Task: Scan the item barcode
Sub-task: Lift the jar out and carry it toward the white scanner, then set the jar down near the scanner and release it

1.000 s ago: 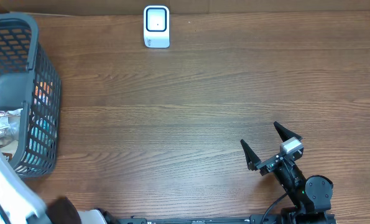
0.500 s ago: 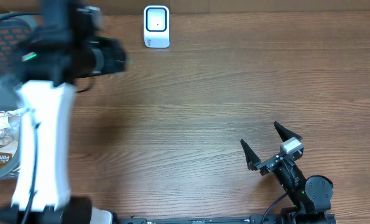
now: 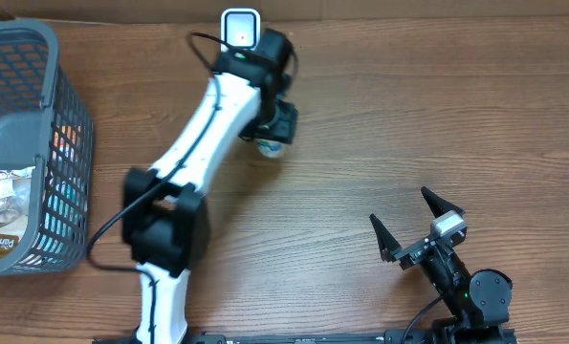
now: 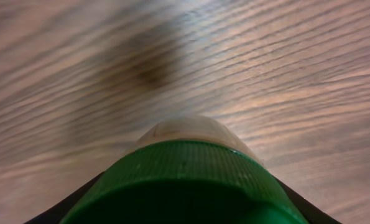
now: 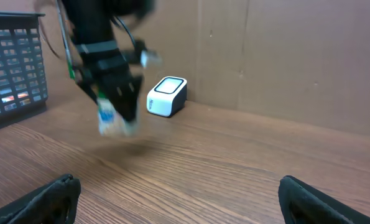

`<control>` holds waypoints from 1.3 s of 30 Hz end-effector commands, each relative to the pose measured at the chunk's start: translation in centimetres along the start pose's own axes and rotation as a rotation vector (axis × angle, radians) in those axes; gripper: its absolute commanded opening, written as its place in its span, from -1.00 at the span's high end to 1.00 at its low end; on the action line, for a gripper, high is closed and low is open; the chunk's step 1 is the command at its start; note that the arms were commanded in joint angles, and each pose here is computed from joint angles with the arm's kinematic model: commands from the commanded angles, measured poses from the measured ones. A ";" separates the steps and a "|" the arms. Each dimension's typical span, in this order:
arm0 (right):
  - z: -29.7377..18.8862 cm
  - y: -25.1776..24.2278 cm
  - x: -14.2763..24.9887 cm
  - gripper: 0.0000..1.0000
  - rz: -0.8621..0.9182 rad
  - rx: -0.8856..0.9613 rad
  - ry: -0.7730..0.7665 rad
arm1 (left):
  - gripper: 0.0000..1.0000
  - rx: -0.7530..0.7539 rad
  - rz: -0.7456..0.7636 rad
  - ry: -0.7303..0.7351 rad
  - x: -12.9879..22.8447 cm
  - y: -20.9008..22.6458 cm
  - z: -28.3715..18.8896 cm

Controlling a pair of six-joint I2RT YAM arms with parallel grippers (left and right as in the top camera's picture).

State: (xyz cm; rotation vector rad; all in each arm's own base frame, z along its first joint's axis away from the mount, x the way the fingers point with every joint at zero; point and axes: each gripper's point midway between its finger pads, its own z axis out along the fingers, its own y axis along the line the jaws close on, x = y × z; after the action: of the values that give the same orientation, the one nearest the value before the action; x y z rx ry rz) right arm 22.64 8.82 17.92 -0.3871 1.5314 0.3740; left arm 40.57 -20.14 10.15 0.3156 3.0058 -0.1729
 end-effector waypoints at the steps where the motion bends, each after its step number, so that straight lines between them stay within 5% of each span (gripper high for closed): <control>1: 0.0 0.2 0.2 -1.00 0.001 -0.006 -0.003 | -0.27 -0.017 0.040 0.024 -0.2 -1.0 2.7; 20: 0.0 0.2 0.2 -1.00 0.001 -0.006 -0.003 | -0.40 -0.092 0.085 0.005 -0.5 -1.5 6.0; 30: 0.0 0.2 0.2 -1.00 0.001 -0.006 -0.003 | -0.84 -0.090 0.088 0.007 -0.2 -1.6 6.8; 34: 0.0 0.2 0.2 -1.00 0.001 -0.006 -0.003 | -0.92 -0.079 0.078 -0.046 -1.4 -1.9 4.3; 39: 0.0 0.2 0.2 -1.00 0.001 -0.006 -0.003 | -1.00 -0.035 0.050 -0.242 -4.7 -2.2 -4.3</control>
State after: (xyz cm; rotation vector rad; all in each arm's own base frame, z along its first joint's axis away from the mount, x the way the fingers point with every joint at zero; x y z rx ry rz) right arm 22.64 8.81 17.92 -0.3871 1.5314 0.3734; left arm 42.00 -22.47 5.95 0.3966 2.9661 -0.0599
